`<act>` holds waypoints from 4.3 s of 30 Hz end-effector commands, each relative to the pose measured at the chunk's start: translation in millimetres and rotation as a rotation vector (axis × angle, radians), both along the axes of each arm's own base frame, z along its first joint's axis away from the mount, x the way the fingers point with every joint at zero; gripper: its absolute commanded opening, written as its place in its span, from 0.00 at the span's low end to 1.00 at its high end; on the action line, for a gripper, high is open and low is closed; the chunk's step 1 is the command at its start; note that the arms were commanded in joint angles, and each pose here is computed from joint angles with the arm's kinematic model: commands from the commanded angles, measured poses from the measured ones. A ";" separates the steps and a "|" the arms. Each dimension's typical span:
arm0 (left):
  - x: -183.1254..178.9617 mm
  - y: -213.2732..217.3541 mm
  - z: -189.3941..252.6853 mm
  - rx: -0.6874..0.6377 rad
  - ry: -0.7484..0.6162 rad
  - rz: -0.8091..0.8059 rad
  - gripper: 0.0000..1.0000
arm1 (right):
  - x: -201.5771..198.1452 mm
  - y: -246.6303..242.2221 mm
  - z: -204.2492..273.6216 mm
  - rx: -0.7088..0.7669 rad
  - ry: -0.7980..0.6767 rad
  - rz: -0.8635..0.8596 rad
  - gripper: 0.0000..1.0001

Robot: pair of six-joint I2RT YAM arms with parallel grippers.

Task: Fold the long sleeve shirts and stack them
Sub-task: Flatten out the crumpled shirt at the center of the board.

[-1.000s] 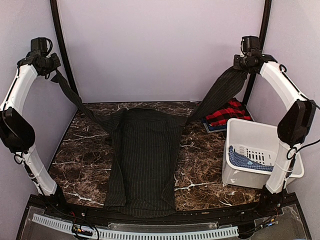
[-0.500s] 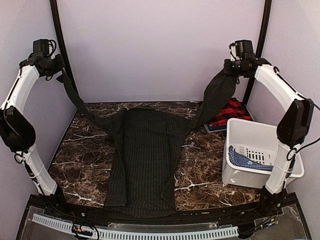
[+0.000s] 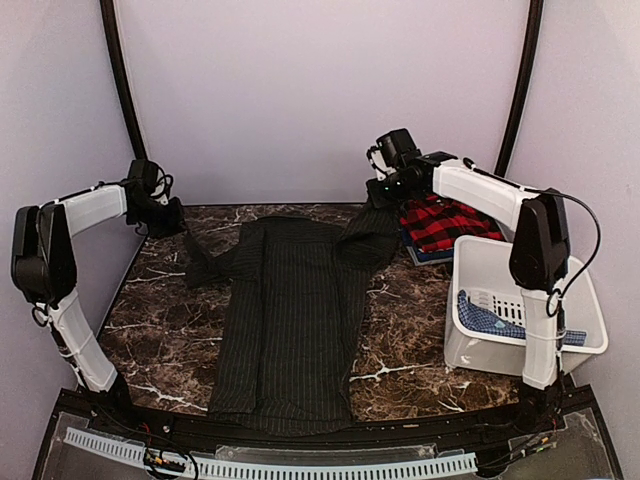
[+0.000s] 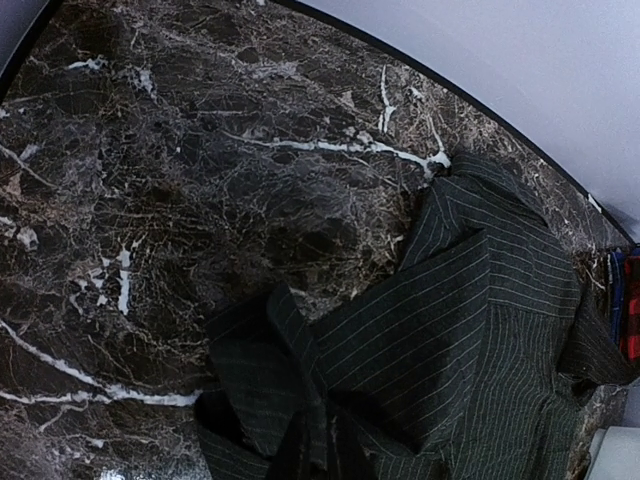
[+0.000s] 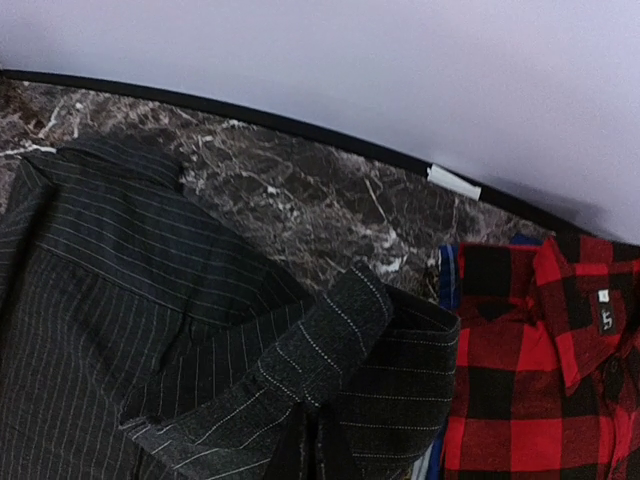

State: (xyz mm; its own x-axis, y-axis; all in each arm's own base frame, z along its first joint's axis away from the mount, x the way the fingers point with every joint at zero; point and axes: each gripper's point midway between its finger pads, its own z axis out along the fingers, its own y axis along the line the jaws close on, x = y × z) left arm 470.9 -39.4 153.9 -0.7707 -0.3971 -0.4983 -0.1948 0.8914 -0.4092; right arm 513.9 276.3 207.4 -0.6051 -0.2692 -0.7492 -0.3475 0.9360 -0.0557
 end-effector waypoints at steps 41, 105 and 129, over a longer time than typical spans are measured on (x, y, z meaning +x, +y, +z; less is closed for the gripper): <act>-67.4 -111.8 -50.9 -0.394 -0.058 0.189 0.47 | -152.4 100.6 -68.5 0.070 0.158 0.230 0.53; -11.4 57.4 -75.4 0.056 0.025 0.463 0.00 | -202.4 56.6 -161.5 -0.017 0.340 0.207 0.54; -35.4 79.9 -66.4 0.035 0.027 0.513 0.40 | -119.6 80.4 -86.8 0.080 0.176 0.114 0.55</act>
State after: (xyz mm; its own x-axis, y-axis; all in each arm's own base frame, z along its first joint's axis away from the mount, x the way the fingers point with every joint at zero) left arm 434.1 44.5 55.5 -0.5083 -0.7221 -0.4692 -0.6660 0.6750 -0.3174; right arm 364.5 357.4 109.1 -0.6988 -0.3303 -0.6344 -0.4819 0.8729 0.0764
